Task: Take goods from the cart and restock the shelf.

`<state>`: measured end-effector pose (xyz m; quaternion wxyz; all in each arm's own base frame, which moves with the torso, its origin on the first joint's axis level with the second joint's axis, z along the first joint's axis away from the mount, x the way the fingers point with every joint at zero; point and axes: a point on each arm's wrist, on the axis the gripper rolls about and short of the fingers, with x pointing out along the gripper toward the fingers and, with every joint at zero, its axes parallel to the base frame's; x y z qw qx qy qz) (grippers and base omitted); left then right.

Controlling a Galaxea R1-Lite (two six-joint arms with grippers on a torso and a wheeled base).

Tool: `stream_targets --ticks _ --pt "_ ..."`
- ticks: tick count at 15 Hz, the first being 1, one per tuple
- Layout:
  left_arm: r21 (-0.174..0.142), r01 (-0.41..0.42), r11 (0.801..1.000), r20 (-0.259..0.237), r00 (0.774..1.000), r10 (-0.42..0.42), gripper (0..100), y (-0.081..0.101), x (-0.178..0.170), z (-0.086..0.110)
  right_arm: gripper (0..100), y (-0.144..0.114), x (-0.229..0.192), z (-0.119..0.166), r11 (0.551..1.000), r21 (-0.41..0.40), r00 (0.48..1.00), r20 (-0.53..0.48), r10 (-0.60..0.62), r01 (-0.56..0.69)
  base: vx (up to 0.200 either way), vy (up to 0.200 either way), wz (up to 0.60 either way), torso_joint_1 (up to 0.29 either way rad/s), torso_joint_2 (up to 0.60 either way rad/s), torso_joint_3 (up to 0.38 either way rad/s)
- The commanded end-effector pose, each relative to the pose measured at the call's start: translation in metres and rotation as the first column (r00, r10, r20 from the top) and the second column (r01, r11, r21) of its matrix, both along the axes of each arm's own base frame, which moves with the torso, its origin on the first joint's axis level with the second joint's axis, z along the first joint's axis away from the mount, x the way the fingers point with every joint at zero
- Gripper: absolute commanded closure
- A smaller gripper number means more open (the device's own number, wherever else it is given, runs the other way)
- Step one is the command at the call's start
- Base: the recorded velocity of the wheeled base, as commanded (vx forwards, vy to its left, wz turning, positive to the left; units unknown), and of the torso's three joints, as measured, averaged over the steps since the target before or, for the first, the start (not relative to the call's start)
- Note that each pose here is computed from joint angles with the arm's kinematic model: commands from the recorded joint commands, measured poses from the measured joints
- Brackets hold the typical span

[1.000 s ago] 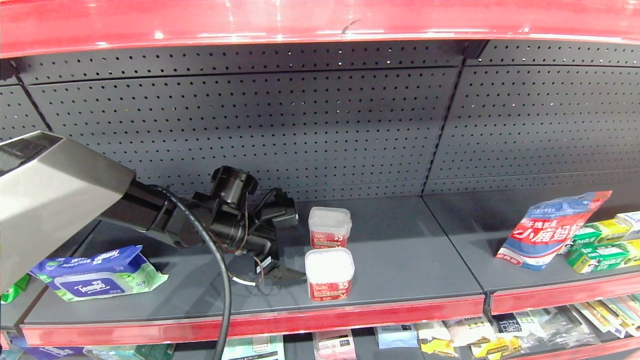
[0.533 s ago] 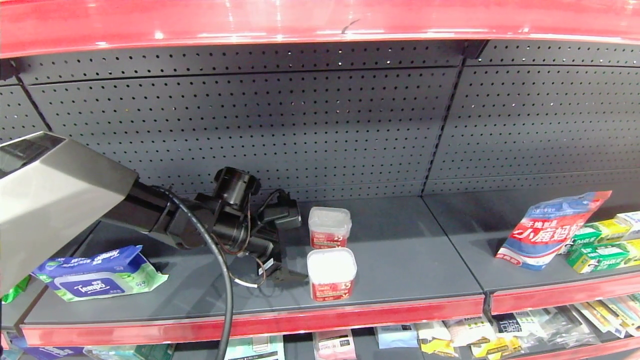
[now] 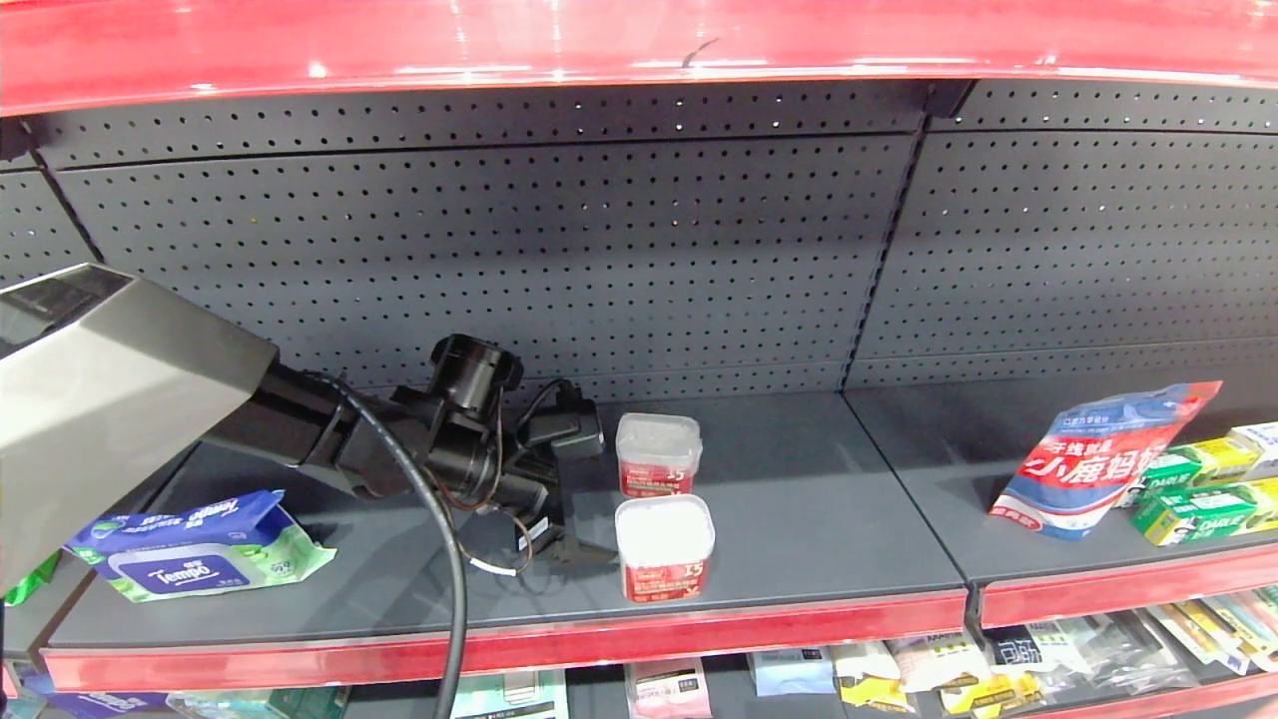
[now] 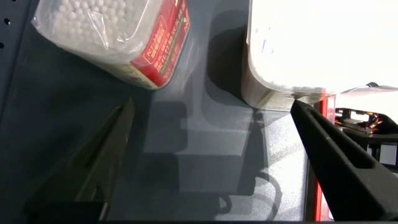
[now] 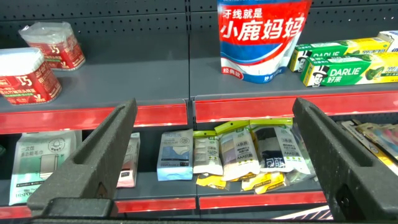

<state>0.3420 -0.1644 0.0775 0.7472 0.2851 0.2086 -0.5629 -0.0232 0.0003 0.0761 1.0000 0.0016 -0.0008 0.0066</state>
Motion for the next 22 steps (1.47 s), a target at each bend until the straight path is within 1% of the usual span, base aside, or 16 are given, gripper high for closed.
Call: stream_targets --ticks 1,10,12,13,14,15,16,17,18,20,21,22 --pt "0.001 0.000 1.000 -0.001 1.000 0.000 0 0.000 0.000 0.000 0 0.000 0.000 0.000 1.000 0.000 1.000 -0.002 0.001 -0.001 0.000 0.000 0.00 0.000 0.00 0.000" --pt "0.000 -0.001 1.000 0.000 1.000 0.001 0 0.000 0.000 0.000 0 0.000 0.000 0.000 1.000 0.000 1.000 -0.002 0.002 -0.002 0.000 0.000 0.00 0.000 0.00 0.000" --pt "0.001 -0.020 1.000 -0.001 1.000 0.020 0 0.007 0.002 0.000 0 0.000 0.000 0.000 1.000 0.001 1.000 -0.002 0.001 -0.001 0.000 0.000 0.00 0.000 0.00 0.000" --pt "0.001 -0.044 0.999 0.003 0.999 0.044 0 0.017 0.004 0.002 0 0.000 0.000 0.000 1.000 0.000 1.000 -0.002 0.001 -0.001 0.000 0.000 0.00 0.000 0.00 0.000" --pt "-0.002 -0.069 0.998 0.017 0.997 0.069 0 0.028 0.007 0.007 0 0.000 0.000 0.000 1.000 0.000 1.000 -0.002 0.001 -0.001 0.000 0.000 0.00 0.000 0.00 0.000" --pt "-0.002 -0.085 0.996 0.021 0.996 0.085 0 0.034 0.009 0.009 0 0.000 0.000 0.000 1.000 0.000 1.000 -0.002 0.001 -0.001 0.000 0.000 0.00 0.000 0.00 0.000" --pt "-0.008 -0.116 0.993 0.035 0.993 0.116 0 0.046 0.011 0.014 0 0.000 0.000 0.000 1.000 0.000 1.000 -0.002 0.001 -0.001 0.000 0.000 0.00 0.000 0.00 0.000" --pt "-0.012 -0.135 0.991 0.043 0.990 0.136 0 0.053 0.011 0.019 0 0.000 0.000 0.000 1.000 0.000 1.000 -0.002 0.001 -0.001 0.000 0.000 0.00 0.000 0.00 0.000" --pt "-0.020 -0.169 0.985 0.051 0.984 0.170 0 0.064 0.010 0.026 0 0.000 0.000 0.000 1.000 0.000 1.000 -0.002 0.001 -0.001 0.000 0.000 0.00 0.000 0.00 0.000" --pt "-0.050 -0.271 0.961 0.050 0.960 0.274 0 0.095 -0.004 0.046 0 0.000 0.000 0.000 1.000 0.000 1.000 -0.002 0.001 -0.001 0.000 0.000 0.00 0.000 0.00 0.000" --pt "-0.075 -0.316 0.946 0.048 0.946 0.320 0 0.106 -0.012 0.058 0 0.000 0.000 0.000 1.000 0.000 1.000 -0.002 0.001 -0.001 0.000 0.000 0.00 0.000 0.00 0.000" --pt "-0.088 -0.338 0.937 0.044 0.939 0.342 0 0.110 -0.016 0.063 0 0.000 0.000 0.000 1.000 0.001 1.000 -0.002 0.001 -0.001 0.000 0.000 0.00 0.000 0.00 0.000"
